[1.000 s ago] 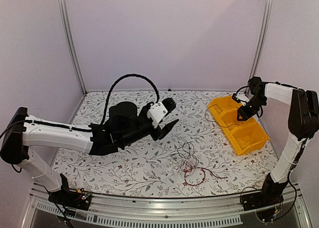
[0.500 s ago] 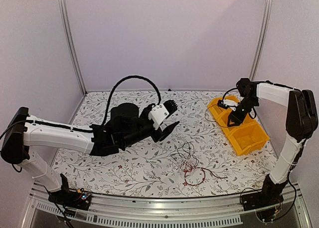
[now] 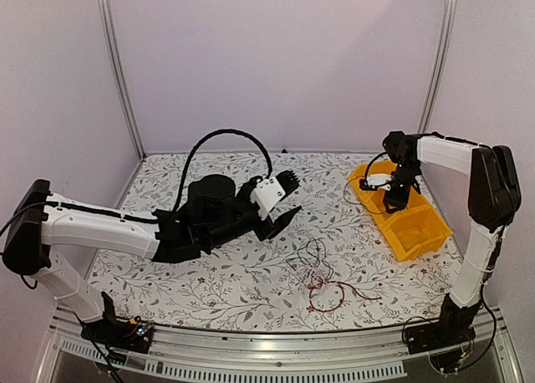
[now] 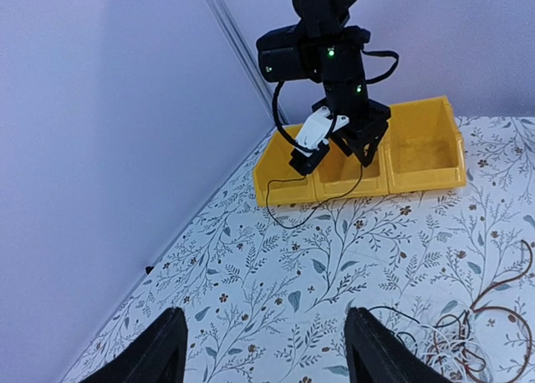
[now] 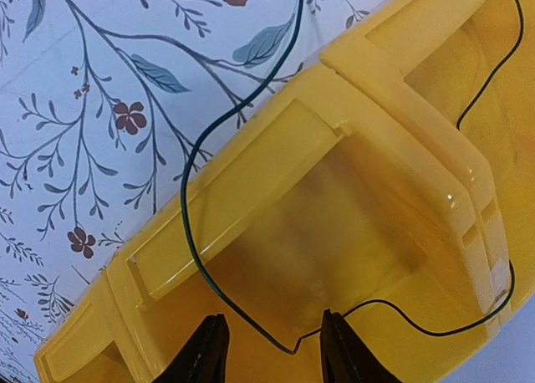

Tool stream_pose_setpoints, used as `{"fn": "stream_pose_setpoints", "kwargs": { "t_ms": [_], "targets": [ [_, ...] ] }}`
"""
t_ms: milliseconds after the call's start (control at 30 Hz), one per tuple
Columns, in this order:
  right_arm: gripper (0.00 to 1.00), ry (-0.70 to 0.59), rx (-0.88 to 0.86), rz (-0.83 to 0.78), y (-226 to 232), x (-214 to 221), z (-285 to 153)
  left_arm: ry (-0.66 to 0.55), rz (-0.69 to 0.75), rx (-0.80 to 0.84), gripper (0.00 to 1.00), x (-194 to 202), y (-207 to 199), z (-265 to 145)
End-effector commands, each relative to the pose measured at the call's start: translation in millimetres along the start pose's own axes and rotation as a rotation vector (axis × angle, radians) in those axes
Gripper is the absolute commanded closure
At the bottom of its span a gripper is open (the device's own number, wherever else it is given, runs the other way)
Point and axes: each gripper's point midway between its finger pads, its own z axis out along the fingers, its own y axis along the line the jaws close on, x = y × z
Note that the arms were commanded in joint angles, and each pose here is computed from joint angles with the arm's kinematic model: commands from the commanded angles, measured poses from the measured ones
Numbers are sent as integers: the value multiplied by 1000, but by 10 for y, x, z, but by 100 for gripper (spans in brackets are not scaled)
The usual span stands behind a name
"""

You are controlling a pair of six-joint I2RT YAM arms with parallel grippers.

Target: Untangle the cables

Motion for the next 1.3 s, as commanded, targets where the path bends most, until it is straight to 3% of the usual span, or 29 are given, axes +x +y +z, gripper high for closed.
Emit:
{"fn": "stream_pose_setpoints", "kwargs": {
  "t_ms": [0, 133, 200, 333, 400, 700, 1067, 1267],
  "targets": [
    [58, 55, 10, -58, -45, 1, 66, -27, 3, -6, 34, -132, -11, 2],
    [60, 77, -5, -70, -42, -2, 204, -26, 4, -4, 34, -129, -18, 3],
    [65, 86, -3, -72, -56, -2, 254, -25, 5, -5, 34, -125, -15, 1],
    [92, 92, 14, -75, -125, -18, 236, -24, 8, -4, 34, -122, -27, 3],
    [100, 87, 46, -75, -206, -42, 138, -23, 8, -4, 34, -118, -27, 6],
    [100, -50, 274, -129, -776, -391, -519, -19, 11, 4, 34, -109, -64, 11],
    [100, -137, 427, -155, -1295, -793, -499, -12, 16, 13, 34, -75, -121, 24],
    [100, -220, 540, -141, -1567, -999, -773, -8, 20, 13, 34, -61, -129, 35]
  ]
}}
